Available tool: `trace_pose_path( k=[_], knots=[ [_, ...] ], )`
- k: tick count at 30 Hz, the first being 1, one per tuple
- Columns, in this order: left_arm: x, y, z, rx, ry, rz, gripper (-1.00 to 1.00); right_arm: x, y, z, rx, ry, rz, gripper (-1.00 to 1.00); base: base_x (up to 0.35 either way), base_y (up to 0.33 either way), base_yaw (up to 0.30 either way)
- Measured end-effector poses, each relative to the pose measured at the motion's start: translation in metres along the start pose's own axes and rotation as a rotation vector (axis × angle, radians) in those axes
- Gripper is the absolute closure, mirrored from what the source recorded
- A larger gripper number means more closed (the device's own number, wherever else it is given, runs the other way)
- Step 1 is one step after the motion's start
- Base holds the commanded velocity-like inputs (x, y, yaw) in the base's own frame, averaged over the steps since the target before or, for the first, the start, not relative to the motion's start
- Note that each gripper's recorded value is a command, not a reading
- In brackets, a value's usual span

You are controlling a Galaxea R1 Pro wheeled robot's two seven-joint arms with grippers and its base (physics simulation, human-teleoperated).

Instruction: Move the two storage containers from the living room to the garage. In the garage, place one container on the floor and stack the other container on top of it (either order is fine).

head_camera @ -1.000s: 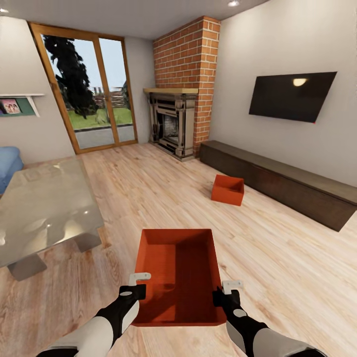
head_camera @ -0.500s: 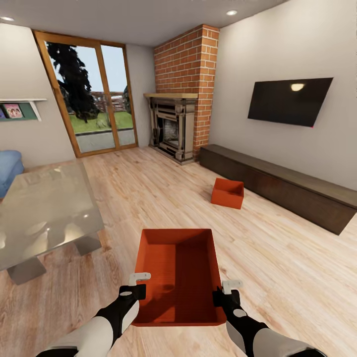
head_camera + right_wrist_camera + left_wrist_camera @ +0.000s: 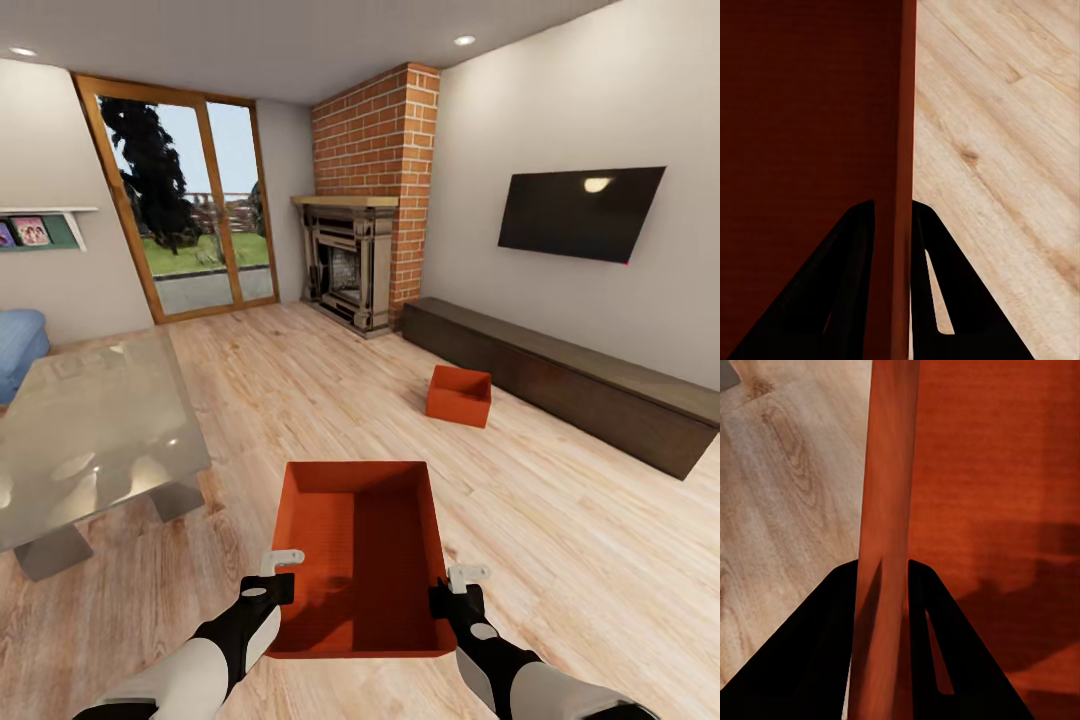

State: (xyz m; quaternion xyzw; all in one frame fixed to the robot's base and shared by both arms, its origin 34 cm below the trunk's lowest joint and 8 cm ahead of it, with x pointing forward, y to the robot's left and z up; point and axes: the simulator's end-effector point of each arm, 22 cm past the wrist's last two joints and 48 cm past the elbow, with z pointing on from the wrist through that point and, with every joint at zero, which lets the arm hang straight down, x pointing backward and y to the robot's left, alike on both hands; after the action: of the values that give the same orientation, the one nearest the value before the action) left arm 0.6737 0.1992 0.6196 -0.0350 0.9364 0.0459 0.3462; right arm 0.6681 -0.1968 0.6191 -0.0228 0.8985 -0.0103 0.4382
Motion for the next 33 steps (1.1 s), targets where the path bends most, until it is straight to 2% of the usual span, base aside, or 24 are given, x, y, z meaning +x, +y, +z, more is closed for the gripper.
trace_pose_path(
  k=[33],
  knots=[
    [-0.032,0.003,-0.039,0.000,0.001,0.000,1.00,-0.039,-0.002,-0.032,0.000,0.001,0.000,1.00,0.000,0.000,0.000]
  ],
)
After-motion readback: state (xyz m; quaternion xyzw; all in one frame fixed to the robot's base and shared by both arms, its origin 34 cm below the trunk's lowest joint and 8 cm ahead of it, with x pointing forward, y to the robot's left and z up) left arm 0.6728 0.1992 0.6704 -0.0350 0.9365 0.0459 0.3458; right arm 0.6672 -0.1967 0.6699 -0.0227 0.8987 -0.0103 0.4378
